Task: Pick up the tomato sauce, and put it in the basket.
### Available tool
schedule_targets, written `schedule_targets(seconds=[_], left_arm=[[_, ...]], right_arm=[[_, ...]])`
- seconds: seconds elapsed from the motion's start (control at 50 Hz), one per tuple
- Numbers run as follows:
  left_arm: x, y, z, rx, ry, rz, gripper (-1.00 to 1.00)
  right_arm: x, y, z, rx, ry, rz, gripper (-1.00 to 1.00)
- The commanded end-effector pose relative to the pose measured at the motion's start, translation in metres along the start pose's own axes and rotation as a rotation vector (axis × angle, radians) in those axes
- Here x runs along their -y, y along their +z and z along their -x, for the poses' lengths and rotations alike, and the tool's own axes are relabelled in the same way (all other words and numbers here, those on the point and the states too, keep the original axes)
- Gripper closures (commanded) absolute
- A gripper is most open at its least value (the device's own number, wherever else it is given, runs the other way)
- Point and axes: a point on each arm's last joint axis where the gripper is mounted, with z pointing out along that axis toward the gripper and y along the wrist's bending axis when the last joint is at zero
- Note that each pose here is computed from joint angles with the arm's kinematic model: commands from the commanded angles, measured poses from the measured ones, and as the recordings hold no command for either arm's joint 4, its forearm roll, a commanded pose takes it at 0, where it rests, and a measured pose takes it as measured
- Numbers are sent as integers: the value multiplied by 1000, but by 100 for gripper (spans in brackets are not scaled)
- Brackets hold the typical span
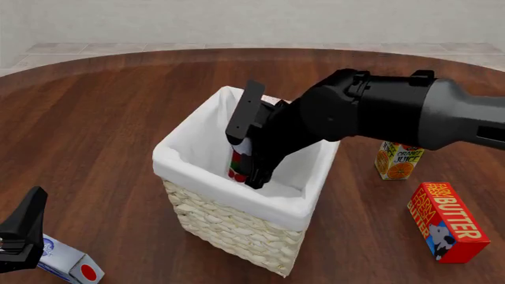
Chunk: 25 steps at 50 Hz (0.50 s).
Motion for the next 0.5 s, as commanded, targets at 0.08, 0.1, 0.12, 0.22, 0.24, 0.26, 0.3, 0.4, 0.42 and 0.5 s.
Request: schedule_targets(seconds=[0.08,0.1,0.12,0.22,0.24,0.26,0.3,0.4,0.42,0.5], left_arm=[[0,0,0,0,0,0,-100],[0,0,0,0,0,0,-100],[0,0,0,0,0,0,-100],[0,0,0,0,0,0,-100],[0,0,0,0,0,0,-100],[0,0,0,0,0,0,-100],[0,0,0,0,0,0,-100],[0,0,0,0,0,0,-100],[0,0,0,0,0,0,-100],[0,0,0,0,0,0,-100]], right_arm=[[5,-4,0,12,27,-16,100],[5,-3,0,9,26,-16,100],[7,-4,0,13,29,-20,100],[8,-5,1,13,37,-22,-100],[10,-6,1,17,39,-27,-100],[8,-5,1,14,39,-22,-100],[9,-4,0,14,39,-24,-100],[7,-4,0,15,41,-22,-100],[8,-4,0,15,40,-23,-100],[9,-5,0,17,41,-25,-100]])
